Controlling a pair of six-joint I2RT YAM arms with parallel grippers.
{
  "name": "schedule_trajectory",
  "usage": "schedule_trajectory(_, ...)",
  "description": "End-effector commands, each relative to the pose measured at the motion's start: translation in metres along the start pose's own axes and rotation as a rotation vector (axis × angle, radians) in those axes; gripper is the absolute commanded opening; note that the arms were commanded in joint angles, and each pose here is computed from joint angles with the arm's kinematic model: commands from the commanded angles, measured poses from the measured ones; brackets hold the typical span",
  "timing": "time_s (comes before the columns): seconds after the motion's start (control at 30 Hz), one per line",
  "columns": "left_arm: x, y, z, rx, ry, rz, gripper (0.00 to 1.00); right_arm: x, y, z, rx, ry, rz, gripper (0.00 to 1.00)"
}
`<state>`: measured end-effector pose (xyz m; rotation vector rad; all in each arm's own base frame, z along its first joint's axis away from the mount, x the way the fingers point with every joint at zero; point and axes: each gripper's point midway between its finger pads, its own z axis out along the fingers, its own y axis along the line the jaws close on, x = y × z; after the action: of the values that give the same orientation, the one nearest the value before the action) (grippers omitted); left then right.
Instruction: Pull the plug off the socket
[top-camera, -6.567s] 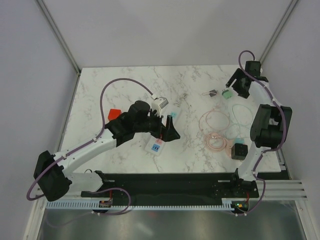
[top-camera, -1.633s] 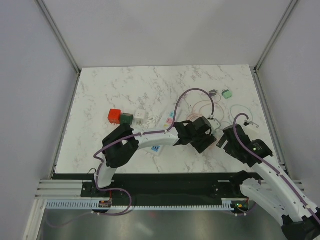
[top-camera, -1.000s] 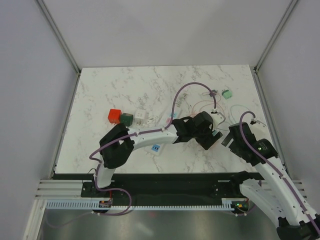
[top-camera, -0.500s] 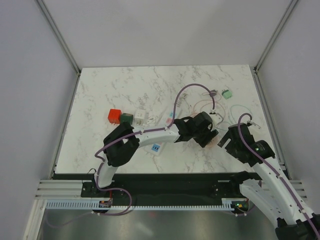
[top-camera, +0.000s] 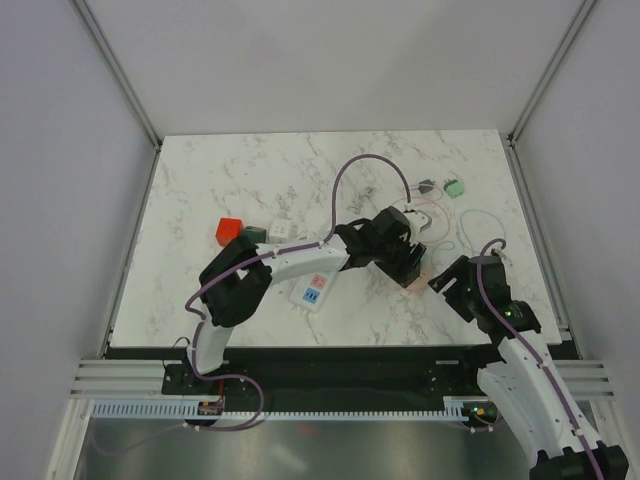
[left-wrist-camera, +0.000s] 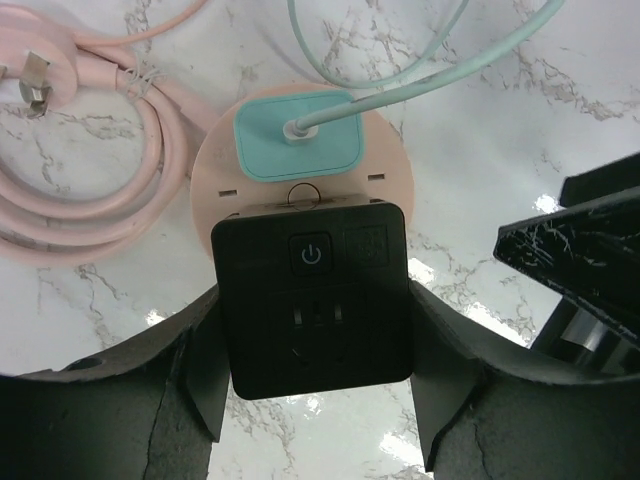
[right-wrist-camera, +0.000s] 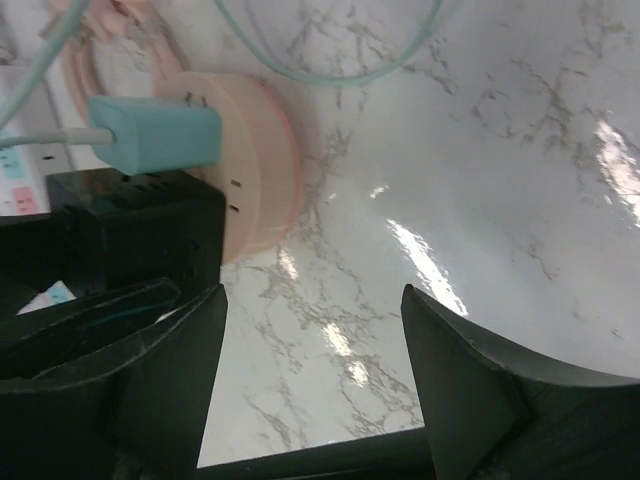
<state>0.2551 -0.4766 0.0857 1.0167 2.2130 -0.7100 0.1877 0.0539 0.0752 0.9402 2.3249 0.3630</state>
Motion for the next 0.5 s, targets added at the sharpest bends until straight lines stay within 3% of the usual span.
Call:
schedule_trajectory(0.0,-0.003,-0.003,-0.024,0.066,0.012,-0.117,0.02,-0.011,0.036,-0.003,-0.233,-0.047,0.012,0.78)
schedule_trajectory(0.17,-0.004,0.002,-0.036,0.124,0.010,-0.196,0.02,-0.007,0.041,0.008,-0.324,-0.041,0.016,0.77)
schedule_trajectory(0.47,-0.010,-0.007,-0.049,0.244,0.004,-0.247,0.02,0.001,0.060,0.009,-0.551,-0.064,0.031,0.85)
